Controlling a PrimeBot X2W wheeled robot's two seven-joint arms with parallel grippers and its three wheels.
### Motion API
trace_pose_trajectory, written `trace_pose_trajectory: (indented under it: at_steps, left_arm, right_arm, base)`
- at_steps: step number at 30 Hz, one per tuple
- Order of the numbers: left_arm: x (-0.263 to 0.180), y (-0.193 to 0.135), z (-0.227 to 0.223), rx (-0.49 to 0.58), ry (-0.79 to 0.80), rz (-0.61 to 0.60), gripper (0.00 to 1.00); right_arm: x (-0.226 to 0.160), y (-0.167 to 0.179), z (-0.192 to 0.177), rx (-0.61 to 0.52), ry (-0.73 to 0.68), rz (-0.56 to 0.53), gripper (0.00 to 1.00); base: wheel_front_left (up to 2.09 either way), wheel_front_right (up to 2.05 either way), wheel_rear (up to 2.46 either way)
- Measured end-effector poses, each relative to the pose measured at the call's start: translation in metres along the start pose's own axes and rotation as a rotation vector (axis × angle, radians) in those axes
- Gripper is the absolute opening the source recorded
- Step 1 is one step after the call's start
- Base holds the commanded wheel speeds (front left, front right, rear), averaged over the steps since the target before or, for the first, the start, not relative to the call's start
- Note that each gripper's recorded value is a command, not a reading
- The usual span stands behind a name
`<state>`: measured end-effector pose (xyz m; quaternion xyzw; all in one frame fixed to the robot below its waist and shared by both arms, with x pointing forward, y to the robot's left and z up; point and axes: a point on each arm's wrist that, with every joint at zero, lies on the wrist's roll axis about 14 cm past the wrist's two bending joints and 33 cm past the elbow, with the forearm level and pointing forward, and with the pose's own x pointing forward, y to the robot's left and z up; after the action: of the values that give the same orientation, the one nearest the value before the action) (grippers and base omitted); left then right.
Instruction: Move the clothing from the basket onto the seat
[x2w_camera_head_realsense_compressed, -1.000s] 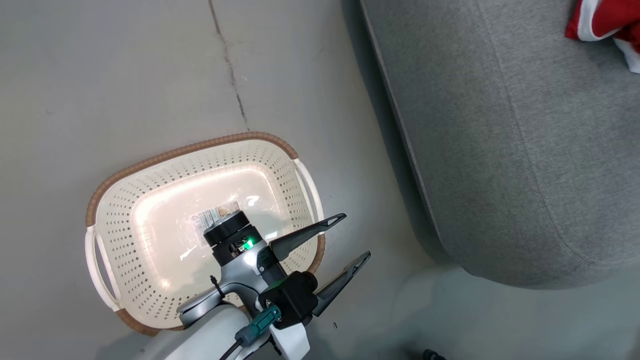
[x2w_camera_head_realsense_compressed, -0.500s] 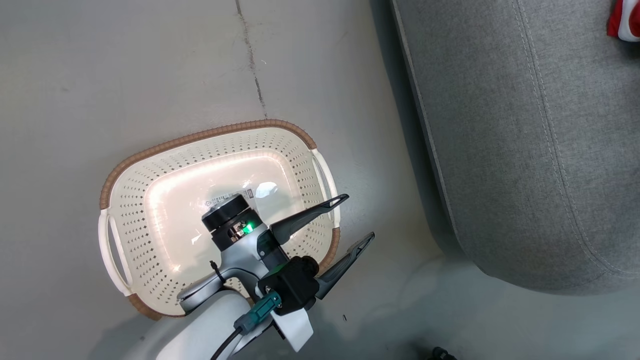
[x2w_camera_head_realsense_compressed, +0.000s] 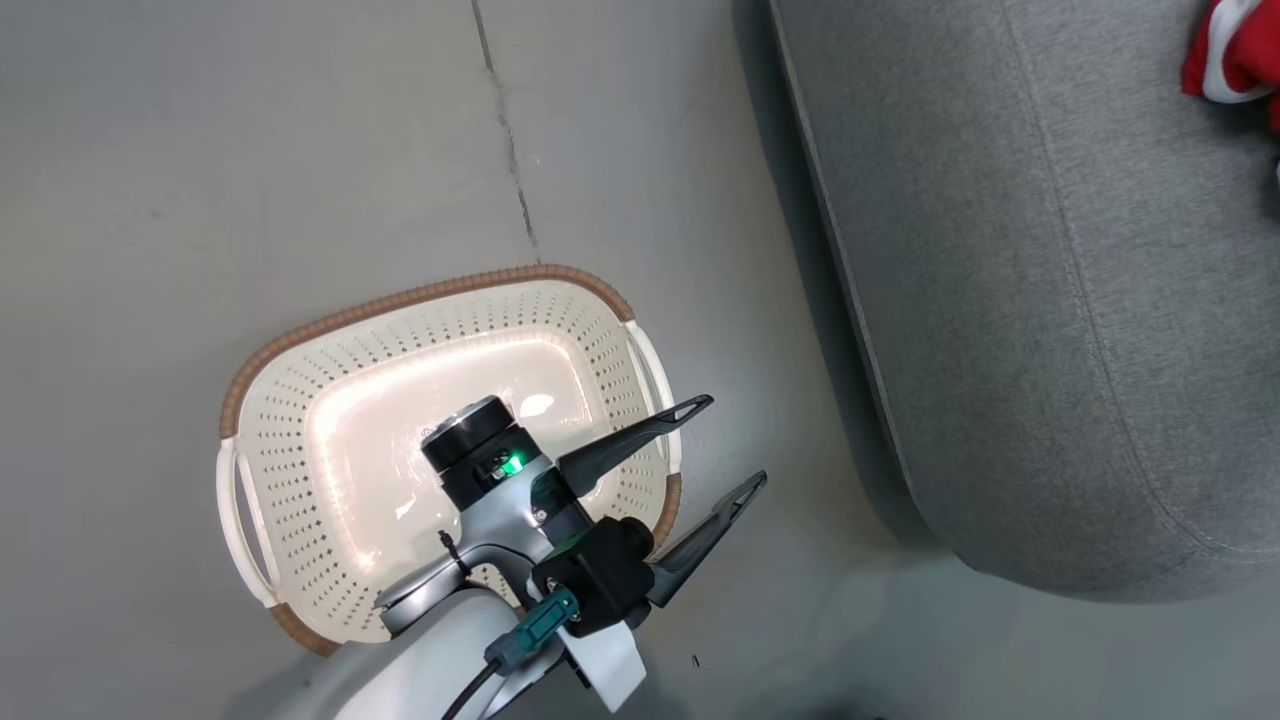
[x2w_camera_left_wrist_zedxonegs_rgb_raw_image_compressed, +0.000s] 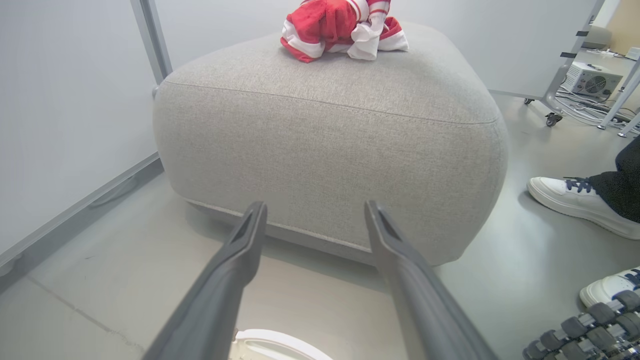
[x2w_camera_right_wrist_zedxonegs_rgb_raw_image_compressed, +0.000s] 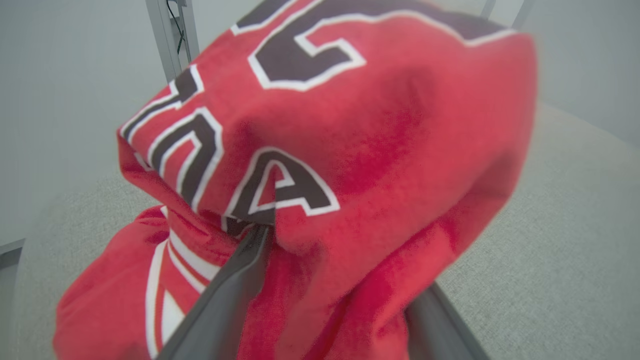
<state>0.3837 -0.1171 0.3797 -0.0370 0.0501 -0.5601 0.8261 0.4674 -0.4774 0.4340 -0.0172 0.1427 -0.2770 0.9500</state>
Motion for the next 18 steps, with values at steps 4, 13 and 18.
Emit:
trace_pose_trajectory:
  at_steps: [4, 13, 18]
  left_arm:
    - [0.004, -0.008, 0.018, 0.02, -0.028, -0.009, 1.0]
    - [0.01, -0.037, 0.071, 0.06, -0.111, -0.023, 1.0]
    - [0.009, -0.054, 0.096, 0.075, -0.151, -0.022, 1.0]
  right_arm:
    - [-0.01, -0.001, 0.018, -0.003, -0.043, 0.029, 1.0]
    - [-0.049, 0.001, 0.069, -0.104, -0.184, 0.135, 1.0]
    - [-0.074, 0.001, 0.109, -0.133, -0.305, 0.183, 1.0]
  base:
    - [0.0, 0.0, 0.0]
    - [0.0, 0.0, 0.0]
    - [0.0, 0.0, 0.0]
